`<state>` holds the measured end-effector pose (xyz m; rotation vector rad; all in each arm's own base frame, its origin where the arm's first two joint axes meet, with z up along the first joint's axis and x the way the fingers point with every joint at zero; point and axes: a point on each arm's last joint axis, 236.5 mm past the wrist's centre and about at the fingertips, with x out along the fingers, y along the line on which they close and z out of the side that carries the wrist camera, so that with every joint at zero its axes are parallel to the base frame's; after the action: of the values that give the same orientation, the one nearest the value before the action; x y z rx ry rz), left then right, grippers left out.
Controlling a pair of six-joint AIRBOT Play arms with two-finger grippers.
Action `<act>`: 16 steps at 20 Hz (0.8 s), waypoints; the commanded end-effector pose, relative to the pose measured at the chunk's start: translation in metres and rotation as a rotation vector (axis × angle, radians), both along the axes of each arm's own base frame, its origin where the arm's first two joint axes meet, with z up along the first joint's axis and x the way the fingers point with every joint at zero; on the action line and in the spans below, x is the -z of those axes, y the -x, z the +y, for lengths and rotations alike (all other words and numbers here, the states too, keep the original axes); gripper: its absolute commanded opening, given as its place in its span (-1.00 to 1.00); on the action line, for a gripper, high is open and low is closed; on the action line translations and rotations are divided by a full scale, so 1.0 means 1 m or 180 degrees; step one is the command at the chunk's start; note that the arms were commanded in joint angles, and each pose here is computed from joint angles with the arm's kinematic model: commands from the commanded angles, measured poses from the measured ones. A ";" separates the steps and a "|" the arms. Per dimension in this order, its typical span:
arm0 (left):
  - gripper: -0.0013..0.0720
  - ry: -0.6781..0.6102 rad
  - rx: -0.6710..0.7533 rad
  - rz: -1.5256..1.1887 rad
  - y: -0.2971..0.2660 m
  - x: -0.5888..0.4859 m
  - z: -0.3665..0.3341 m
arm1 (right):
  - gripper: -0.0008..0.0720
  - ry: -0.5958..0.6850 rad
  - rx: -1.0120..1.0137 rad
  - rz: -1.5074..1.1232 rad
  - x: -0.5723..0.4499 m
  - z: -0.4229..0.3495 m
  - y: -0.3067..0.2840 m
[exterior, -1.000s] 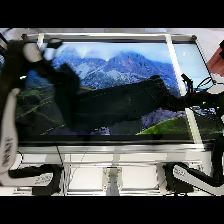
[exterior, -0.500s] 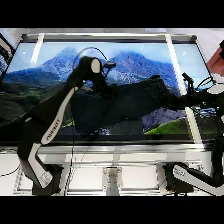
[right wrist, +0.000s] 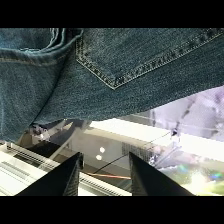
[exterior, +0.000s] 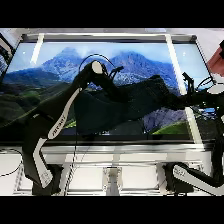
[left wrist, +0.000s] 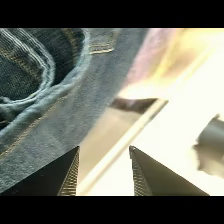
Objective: Fold the clothes and pants, and hang the long-sleeved shirts on hangers.
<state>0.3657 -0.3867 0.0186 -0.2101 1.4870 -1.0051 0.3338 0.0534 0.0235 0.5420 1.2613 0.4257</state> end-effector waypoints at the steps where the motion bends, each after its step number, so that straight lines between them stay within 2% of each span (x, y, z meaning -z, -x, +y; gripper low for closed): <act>1: 0.05 0.0258 -0.0041 0.0127 -0.007 -0.024 0.016 | -0.07 -0.0010 -0.0007 0.0007 0.000 0.001 0.001; 3: 0.04 0.0094 -0.0094 0.0044 -0.017 -0.031 0.048 | -0.07 -0.0086 -0.0005 -0.0002 -0.004 0.005 0.000; 4: -0.01 -0.0124 -0.0169 -0.0035 -0.023 -0.031 0.073 | -0.07 -0.0139 -0.0014 -0.0004 -0.006 0.009 0.000; 8: 0.00 -0.1385 -0.0483 -0.0258 -0.033 -0.034 0.199 | -0.07 -0.0139 -0.0210 -0.0007 -0.006 0.027 0.005; 12: 0.10 -0.1540 -0.0687 0.0148 -0.016 -0.044 0.251 | -0.05 -0.0128 -0.0439 -0.0031 -0.006 0.053 0.009; 13: 0.30 -0.1499 -0.0722 0.0258 -0.011 -0.040 0.256 | -0.03 -0.0126 -0.0487 -0.0033 -0.006 0.058 0.011; 15: 0.39 -0.1541 -0.0736 0.0568 0.006 -0.019 0.268 | -0.03 -0.0122 -0.0540 -0.0041 -0.006 0.064 0.012; 16: 0.50 -0.1624 -0.0734 0.0753 0.019 -0.003 0.276 | -0.03 -0.0129 -0.0533 -0.0050 -0.007 0.064 0.011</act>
<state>0.3731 -0.1391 0.0428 -0.0931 1.7076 -0.4781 0.3230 0.1091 0.0298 0.4820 1.2921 0.5781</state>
